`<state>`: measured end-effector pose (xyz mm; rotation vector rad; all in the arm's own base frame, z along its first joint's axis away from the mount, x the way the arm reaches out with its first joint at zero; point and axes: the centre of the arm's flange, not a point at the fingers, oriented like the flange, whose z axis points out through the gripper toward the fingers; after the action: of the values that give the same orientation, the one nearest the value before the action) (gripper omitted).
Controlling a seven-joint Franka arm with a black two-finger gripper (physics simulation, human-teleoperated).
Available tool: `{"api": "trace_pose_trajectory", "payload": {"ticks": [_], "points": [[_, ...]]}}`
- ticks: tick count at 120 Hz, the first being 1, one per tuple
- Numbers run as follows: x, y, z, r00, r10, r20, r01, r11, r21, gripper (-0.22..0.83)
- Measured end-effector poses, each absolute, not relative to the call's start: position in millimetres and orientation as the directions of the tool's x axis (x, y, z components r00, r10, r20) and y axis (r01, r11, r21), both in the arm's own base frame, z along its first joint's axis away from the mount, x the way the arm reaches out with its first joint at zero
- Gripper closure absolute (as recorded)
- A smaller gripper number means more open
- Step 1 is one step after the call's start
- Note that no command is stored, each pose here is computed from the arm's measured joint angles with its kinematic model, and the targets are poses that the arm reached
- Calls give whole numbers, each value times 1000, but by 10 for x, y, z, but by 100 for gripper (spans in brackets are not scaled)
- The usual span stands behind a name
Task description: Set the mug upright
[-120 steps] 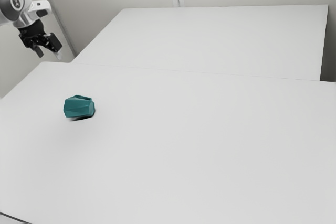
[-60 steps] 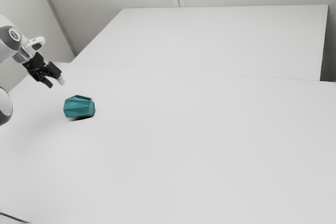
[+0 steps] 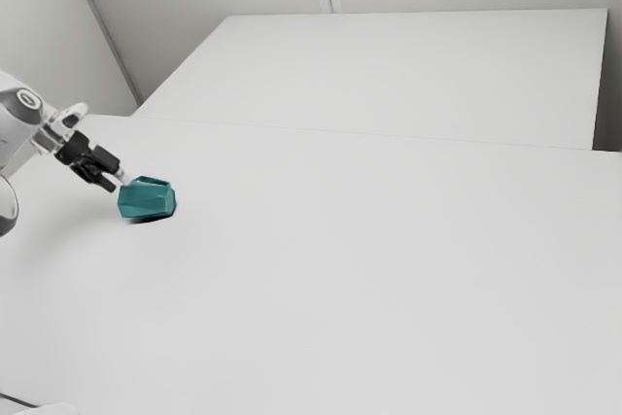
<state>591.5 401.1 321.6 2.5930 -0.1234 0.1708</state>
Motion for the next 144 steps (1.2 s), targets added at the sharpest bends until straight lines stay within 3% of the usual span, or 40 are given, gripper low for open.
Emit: {"api": "trace_pose_trajectory", "payload": {"ticks": [43,57,92,122,144], "points": [[5893,4026,2933,980,4,201,-123,-778,616,0],[5902,4008,2941,975,18,221,-131,-756,641,5],[5844,3997,2907,969,63,238,-128,-694,708,29],[5797,3976,2890,971,77,226,-121,-657,744,59],[5794,3960,2926,970,84,227,-123,-637,761,70]]}}
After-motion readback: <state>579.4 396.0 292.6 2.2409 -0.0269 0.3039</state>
